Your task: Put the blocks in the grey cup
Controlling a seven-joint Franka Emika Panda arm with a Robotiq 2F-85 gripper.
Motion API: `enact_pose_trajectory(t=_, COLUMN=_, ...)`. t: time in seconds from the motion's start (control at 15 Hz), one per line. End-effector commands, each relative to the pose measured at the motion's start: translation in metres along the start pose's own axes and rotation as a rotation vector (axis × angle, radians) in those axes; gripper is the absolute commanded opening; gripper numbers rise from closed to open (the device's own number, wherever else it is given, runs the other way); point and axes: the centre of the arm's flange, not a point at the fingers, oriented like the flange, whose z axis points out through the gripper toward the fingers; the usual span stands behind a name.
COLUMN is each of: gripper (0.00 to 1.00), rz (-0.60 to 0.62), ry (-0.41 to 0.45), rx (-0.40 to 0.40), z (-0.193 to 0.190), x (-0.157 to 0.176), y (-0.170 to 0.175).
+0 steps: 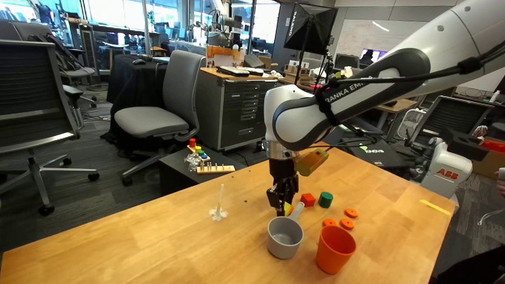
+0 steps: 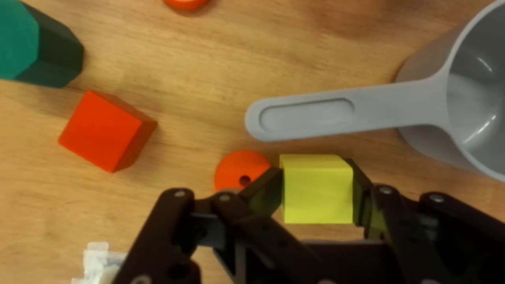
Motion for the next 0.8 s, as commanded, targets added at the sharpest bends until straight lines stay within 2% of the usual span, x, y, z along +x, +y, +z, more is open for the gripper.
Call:
enact_pose_trajectory(t=0.0, gripper=0.18, rz=-0.019, ry=0.071, rx=-0.024, z=-0.054, x=-0.024, y=-0.019)
enact_pose_trajectory(t=0.2, gripper=0.18, rz=-0.051, ry=0.133, rx=-0.035, z=-0.1, x=-0.029, y=-0.046)
enact_pose_trajectory(t=0.33, gripper=0.18, rz=-0.071, ry=0.16, rx=-0.007, z=-0.117, x=-0.035, y=-0.065)
enact_pose_trajectory(t=0.53, gripper=0.18, rz=-0.082, ry=0.167, rx=0.048, z=-0.121, x=-0.049, y=-0.09)
enact_pose_trajectory(t=0.73, gripper=0.18, rz=-0.061, ry=0.143, rx=0.102, z=-0.102, x=-0.068, y=-0.103)
